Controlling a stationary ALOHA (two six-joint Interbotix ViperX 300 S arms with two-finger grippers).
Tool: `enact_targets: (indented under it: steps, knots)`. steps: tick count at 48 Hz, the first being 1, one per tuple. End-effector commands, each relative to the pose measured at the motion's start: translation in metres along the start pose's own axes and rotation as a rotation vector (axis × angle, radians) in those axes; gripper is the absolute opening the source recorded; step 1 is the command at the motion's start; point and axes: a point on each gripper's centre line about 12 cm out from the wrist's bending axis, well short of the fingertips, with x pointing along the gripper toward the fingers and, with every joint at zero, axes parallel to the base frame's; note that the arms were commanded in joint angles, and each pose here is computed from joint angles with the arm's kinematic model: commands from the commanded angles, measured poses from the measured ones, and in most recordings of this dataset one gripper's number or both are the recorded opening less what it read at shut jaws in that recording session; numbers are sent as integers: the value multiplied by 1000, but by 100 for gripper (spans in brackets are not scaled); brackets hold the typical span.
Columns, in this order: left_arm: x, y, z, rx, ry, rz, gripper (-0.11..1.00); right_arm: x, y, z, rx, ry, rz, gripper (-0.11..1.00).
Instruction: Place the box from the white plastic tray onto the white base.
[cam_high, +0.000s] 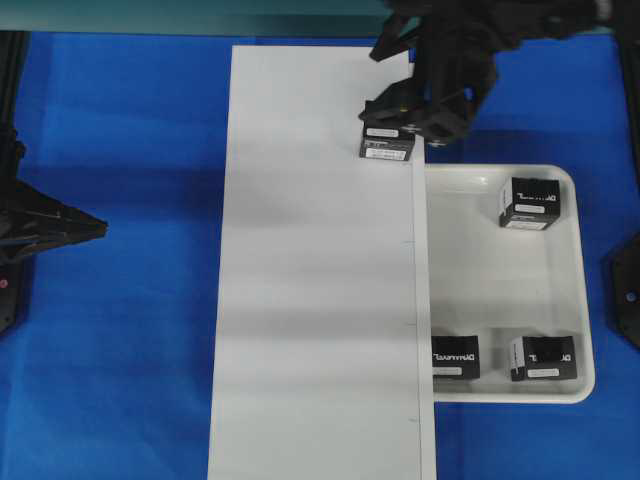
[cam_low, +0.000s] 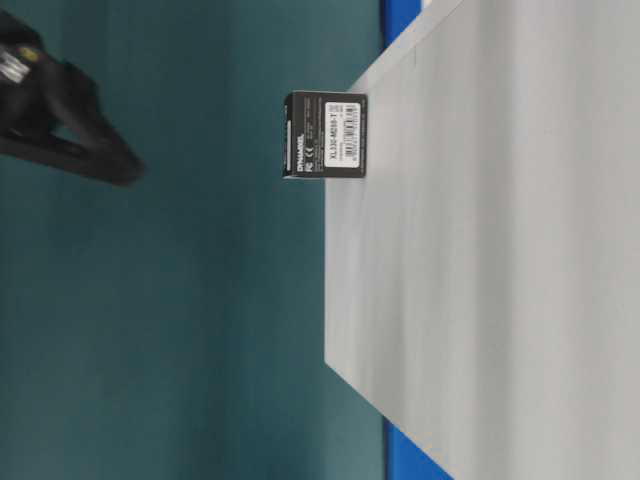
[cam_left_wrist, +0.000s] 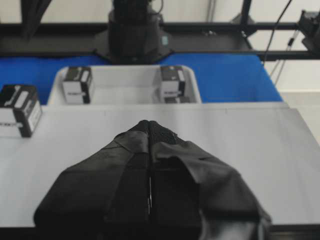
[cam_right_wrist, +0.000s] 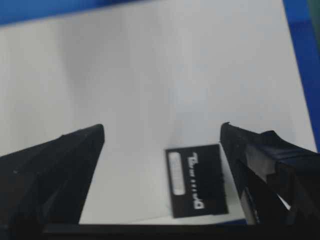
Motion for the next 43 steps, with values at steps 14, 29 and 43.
enact_targets:
  steps: [14, 29, 43]
  knots:
    - [2, 1, 12, 0, -29, 3, -7, -59, 44, -11, -39, -340, -15, 99]
    - [2, 1, 11, 0, -21, 3, -7, -100, 61, -49, 46, -455, 18, 99]
    - [0, 4, 11, 2, -23, 18, -7, -124, 73, -102, 54, -507, 54, 98]
